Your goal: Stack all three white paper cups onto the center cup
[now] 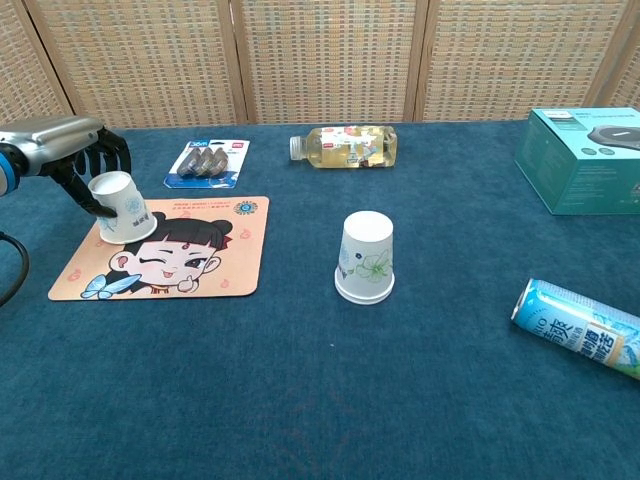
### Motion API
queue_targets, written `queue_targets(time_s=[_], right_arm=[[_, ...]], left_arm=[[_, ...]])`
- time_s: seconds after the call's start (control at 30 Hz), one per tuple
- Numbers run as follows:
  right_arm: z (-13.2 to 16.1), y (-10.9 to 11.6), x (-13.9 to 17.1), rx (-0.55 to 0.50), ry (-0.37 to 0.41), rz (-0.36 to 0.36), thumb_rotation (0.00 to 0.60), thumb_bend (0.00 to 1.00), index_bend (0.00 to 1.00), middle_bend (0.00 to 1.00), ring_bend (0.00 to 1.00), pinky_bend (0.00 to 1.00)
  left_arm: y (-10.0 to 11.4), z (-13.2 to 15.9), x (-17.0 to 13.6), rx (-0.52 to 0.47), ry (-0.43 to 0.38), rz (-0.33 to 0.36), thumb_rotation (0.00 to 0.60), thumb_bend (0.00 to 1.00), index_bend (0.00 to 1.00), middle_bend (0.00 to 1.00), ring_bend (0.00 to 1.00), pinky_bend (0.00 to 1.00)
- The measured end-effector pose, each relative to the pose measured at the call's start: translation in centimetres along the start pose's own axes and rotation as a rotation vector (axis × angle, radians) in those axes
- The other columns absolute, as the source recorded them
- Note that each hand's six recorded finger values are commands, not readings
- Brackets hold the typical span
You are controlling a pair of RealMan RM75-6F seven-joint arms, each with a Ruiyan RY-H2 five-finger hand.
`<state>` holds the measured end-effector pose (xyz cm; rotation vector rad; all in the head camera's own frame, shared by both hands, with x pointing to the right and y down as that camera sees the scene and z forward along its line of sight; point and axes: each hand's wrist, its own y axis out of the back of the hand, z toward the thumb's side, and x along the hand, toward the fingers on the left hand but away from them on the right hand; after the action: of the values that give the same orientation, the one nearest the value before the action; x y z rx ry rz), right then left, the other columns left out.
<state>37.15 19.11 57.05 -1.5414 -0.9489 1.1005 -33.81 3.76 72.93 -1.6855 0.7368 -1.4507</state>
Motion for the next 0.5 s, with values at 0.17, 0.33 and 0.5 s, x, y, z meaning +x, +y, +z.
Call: queue_targets(time_s=[0.17,0.33,0.5], right_arm=[[0.0,-0.1,0.0,-0.016,-0.003,0.007,0.600,0.00,0.01,0.00,0.00,0.00],[-0.1,0.0,0.0,-0.032,-0.009,0.010,0.600,0.00,0.01,0.00,0.00,0.00],[0.0,0.2,0.0,-0.038,-0.011,0.009,0.600,0.00,0.01,0.00,0.00,0.00]], left_arm=[[0.8,0.4,-0.2,-0.033,-0.011,0.029,0.600,0.14,0.44,0.51,0.45,0.40],[2.7,2.1,-1.0,-0.084,-0.076,0.084,0.600,0.14,0.45,0.52,0.45,0.41],[5.8,6.8,-2.8,-0.153,-0.244,0.141,0.600,0.14,0.46,0.52,0.46,0.41]])
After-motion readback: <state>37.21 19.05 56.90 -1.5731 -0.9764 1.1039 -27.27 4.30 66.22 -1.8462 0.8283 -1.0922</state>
